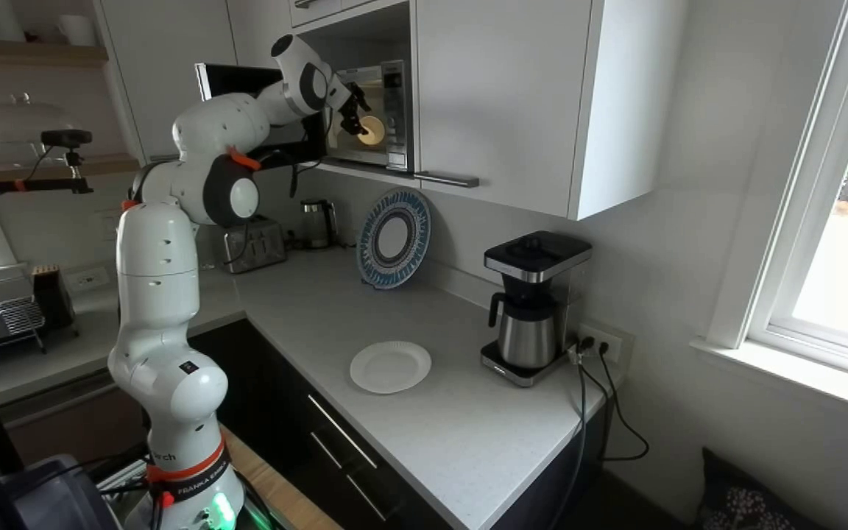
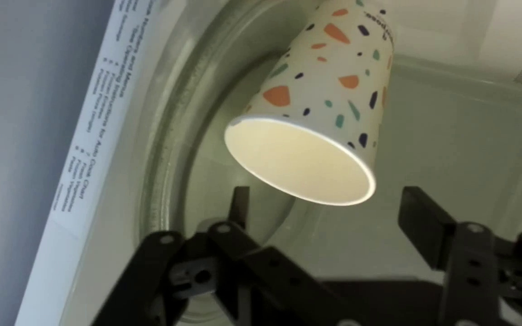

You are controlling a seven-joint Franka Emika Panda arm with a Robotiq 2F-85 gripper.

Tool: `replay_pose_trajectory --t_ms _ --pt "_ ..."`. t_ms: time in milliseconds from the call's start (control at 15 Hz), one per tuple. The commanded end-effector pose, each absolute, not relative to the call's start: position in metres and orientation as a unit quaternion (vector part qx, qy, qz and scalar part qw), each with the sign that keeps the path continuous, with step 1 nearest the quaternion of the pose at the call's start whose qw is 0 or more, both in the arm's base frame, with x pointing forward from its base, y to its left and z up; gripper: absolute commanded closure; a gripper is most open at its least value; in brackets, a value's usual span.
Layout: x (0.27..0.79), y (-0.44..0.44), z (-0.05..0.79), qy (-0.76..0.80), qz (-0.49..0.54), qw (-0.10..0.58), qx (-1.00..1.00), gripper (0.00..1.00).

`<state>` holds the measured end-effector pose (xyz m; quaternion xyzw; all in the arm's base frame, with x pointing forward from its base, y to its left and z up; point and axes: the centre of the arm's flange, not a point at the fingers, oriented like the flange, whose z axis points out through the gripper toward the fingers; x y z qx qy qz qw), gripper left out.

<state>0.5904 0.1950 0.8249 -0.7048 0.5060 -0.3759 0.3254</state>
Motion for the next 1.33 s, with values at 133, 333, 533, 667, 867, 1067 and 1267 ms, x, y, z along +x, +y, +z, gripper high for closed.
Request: replay_pose_trajectory --t_ms 133,333,533,667,867,1067,1267 --pt "0.593 0.176 0.824 0.48 -0.369 0.324 -0.727 0.0" --pt "0.592 0.163 0.824 0.48 -0.348 0.331 -0.734 0.0" --pt "0.589 0.156 0.822 0.495 -0.318 0.327 -0.74 0.0" --pt "0.585 0.152 0.819 0.492 -0.297 0.322 -0.752 0.0" --pt "0.595 0.157 0.823 0.488 -0.312 0.33 -0.745 0.0" --pt "0.593 0.156 0.824 0.487 -0.312 0.33 -0.746 0.0" --pt "0.591 0.149 0.819 0.418 -0.337 0.301 -0.788 0.0"
